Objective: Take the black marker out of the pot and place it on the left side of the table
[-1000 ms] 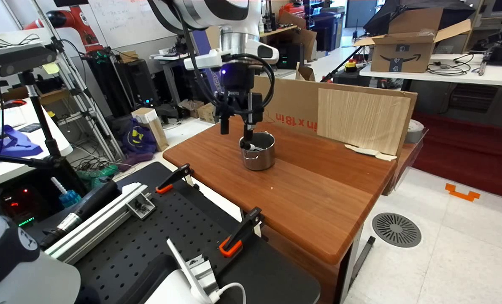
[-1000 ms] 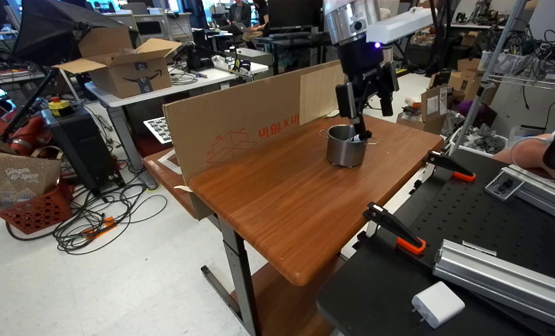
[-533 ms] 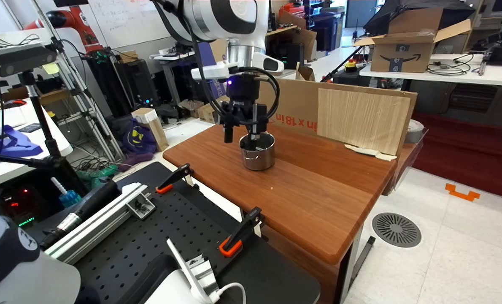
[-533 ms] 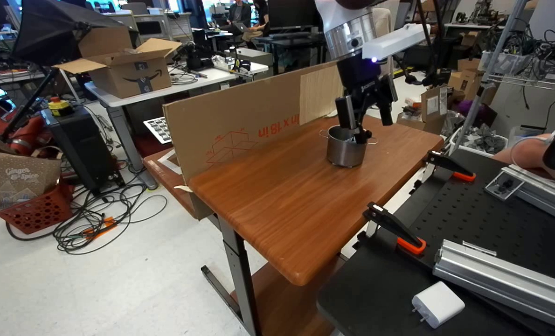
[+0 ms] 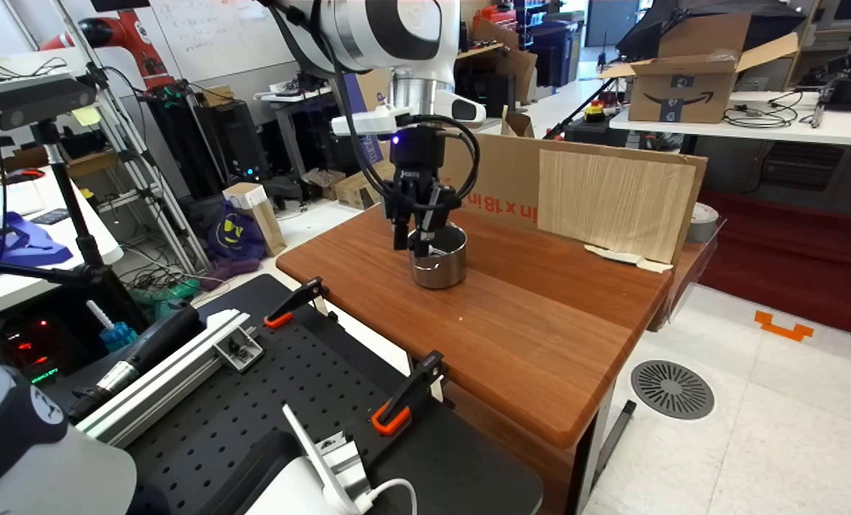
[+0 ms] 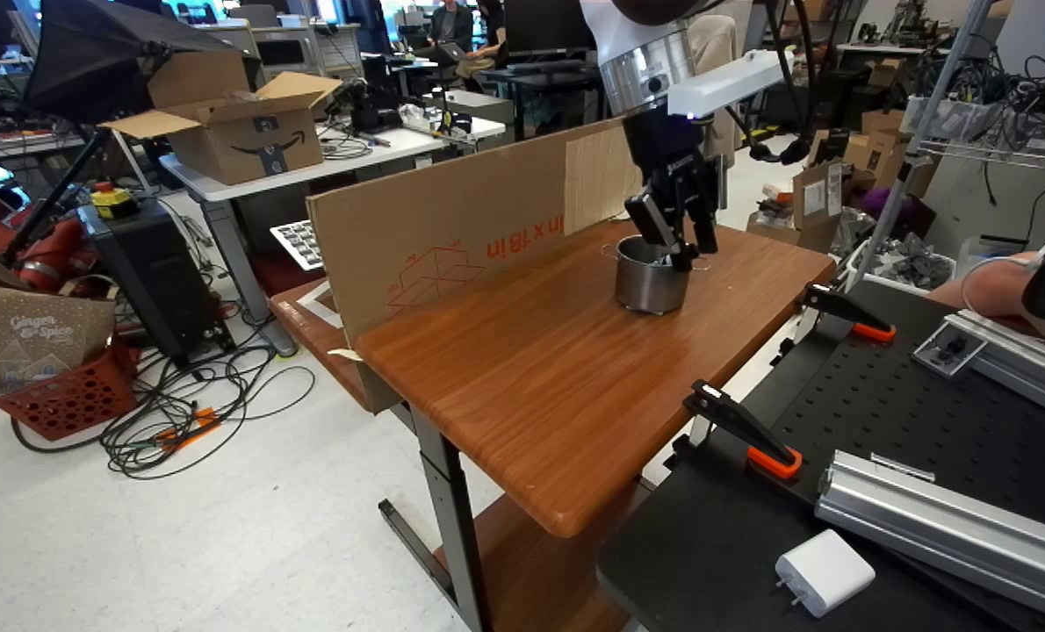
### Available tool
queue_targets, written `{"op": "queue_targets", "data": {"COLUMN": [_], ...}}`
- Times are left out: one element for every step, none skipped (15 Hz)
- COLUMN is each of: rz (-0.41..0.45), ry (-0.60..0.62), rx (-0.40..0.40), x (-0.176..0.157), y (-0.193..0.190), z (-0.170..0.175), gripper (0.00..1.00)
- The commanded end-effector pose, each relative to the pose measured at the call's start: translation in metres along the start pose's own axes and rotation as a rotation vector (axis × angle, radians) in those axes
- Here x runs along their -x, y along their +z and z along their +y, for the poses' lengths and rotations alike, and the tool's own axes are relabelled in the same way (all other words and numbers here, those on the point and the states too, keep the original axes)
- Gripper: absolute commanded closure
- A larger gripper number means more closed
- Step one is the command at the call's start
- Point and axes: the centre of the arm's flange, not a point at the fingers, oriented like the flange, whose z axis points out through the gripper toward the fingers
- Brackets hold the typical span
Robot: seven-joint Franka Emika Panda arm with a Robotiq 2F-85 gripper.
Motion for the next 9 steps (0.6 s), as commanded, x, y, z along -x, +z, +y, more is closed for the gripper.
{"op": "queue_targets", "data": {"rz": [0.006, 0.007, 0.007, 0.003, 0.003, 0.002, 0.001, 0.001, 0.001], "ry": [-0.001, -0.006, -0.008, -0.011, -0.011, -0.011, -0.012, -0.013, -0.014], "rx": [0.034, 0.033, 0.033, 0.032, 0.032, 0.032, 0.032, 0.032, 0.032], "x": [-0.008, -0.0076, -0.0069, -0.0066, -0.0068, -0.0074, -0.0067, -0.0069, -0.0074], "y": [-0.0005, -0.0011, -0.0015, -0.0015, -0.0015, -0.0017, -0.002, -0.0024, -0.0022], "z": [-0.003, -0.0039, -0.0046, -0.0044, -0.0045, -0.0046, -0.0048, -0.0051, -0.0052], "gripper": [0.81, 0.89, 0.96, 0.99, 0.96, 0.95, 0.95, 0.95, 0.95]}}
